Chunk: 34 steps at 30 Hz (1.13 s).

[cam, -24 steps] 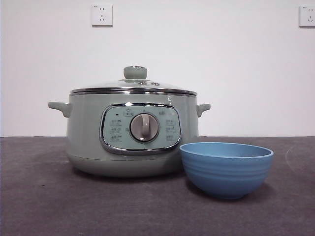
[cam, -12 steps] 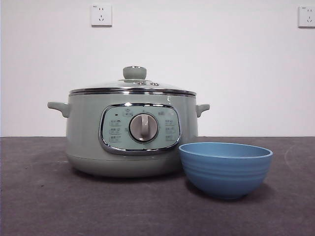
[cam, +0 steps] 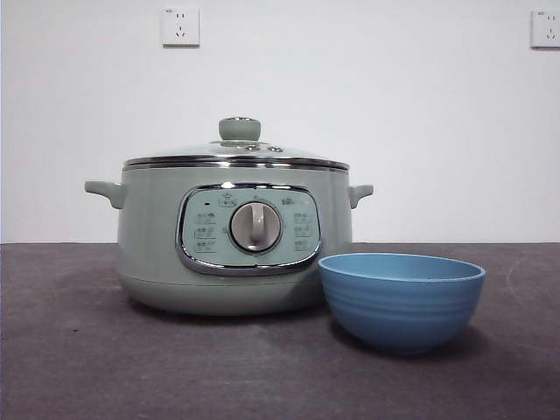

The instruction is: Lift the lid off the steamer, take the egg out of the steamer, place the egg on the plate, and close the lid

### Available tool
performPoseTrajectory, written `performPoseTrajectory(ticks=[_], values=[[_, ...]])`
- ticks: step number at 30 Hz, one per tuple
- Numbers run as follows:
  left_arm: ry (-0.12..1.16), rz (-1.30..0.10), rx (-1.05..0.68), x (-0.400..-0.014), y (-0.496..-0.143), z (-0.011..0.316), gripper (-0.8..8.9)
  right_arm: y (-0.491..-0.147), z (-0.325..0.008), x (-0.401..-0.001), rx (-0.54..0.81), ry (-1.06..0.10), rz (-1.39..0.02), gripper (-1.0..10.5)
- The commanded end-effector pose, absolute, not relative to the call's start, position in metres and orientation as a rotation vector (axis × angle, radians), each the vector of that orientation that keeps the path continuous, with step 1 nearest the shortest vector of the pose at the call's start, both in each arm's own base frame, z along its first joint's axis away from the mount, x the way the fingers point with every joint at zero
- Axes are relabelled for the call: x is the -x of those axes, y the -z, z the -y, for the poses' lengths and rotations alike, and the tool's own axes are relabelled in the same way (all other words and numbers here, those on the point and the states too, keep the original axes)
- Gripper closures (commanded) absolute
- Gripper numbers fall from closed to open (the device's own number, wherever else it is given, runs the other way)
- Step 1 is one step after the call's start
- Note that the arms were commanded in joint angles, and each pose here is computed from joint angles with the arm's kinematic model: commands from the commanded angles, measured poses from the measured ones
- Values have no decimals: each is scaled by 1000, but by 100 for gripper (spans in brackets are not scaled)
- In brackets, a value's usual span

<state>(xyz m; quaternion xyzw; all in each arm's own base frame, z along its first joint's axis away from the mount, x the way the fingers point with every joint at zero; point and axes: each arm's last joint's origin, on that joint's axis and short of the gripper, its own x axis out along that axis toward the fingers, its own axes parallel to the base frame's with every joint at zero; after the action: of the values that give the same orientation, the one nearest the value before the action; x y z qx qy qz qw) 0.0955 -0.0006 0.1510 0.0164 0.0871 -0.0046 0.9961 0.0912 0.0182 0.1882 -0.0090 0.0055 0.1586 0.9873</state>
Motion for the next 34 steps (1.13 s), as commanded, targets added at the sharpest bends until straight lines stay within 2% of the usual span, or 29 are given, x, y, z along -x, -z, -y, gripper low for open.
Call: performPoseTrajectory(ticks=[1, 6, 15, 34], values=[[8, -182, -23, -96, -147, 0, 816, -178, -18, -93, -7, -308, -18, 946], [8, -182, -23, -96, -147, 0, 816, -159, -18, -95, -36, -292, -69, 946], [8, -182, -23, -96, -147, 0, 816, -149, -18, -94, -33, -286, -174, 946], [8, -182, -23, -96, -147, 0, 816, -149, -18, -94, -37, -292, -170, 946]])
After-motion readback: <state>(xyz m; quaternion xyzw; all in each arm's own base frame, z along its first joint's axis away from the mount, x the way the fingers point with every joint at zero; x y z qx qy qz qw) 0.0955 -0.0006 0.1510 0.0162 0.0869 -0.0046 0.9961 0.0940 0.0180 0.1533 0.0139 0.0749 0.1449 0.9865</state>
